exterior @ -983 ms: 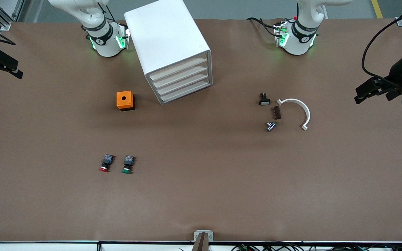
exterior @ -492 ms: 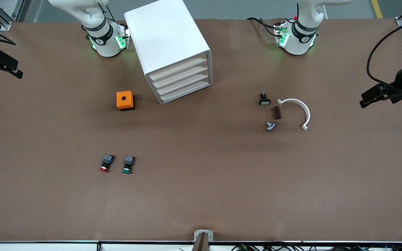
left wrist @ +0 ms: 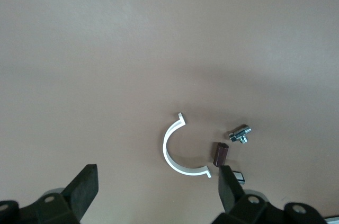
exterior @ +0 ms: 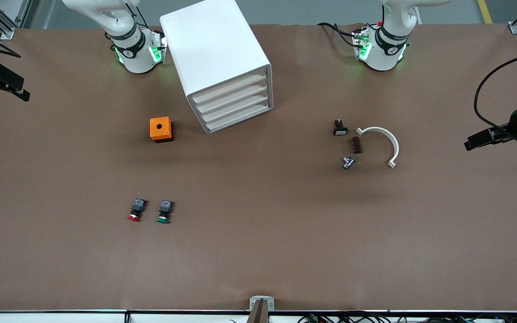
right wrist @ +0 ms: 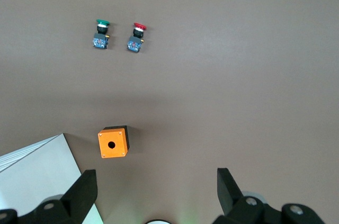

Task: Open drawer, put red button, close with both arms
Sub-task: 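Reach the right gripper to the red button while the left gripper nears the drawer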

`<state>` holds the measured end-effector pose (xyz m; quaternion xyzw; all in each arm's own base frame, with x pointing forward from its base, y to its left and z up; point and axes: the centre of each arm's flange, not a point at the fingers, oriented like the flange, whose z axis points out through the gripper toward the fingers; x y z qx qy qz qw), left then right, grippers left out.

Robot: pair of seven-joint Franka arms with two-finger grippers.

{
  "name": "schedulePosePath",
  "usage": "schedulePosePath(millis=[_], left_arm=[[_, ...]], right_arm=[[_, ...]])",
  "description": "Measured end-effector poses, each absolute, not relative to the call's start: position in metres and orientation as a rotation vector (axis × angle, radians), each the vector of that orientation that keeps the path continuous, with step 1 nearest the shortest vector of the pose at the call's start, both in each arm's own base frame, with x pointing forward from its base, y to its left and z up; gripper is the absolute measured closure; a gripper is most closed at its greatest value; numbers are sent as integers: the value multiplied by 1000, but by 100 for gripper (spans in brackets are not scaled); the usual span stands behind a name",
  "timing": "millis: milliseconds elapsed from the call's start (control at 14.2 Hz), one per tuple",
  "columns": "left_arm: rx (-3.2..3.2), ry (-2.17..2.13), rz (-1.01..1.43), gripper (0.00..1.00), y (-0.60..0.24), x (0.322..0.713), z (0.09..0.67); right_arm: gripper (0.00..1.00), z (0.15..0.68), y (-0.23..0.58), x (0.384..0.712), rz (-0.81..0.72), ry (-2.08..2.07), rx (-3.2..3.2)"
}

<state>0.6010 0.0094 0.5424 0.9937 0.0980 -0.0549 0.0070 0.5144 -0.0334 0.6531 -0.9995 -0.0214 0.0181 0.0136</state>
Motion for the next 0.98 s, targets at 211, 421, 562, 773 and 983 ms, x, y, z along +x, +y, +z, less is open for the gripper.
schedulePosePath(millis=[211,421,562,773,983], left_arm=[[3110,257,-285,0,-10,613,500],[3084,296,-419,0,-46,614,472],[3026,422,-495,0,-84,610,467],[2889,706,-608,0,-153,608,465],[2758,950,-770,0,-214,606,440]], right_arm=[[0,596,-32,544,219,-63,-3106],[0,539,-34,576,317,-52,-3104],[0,516,-44,589,332,-39,-3106],[0,493,-57,608,260,-19,-3115],[0,463,-47,626,212,69,-3081]])
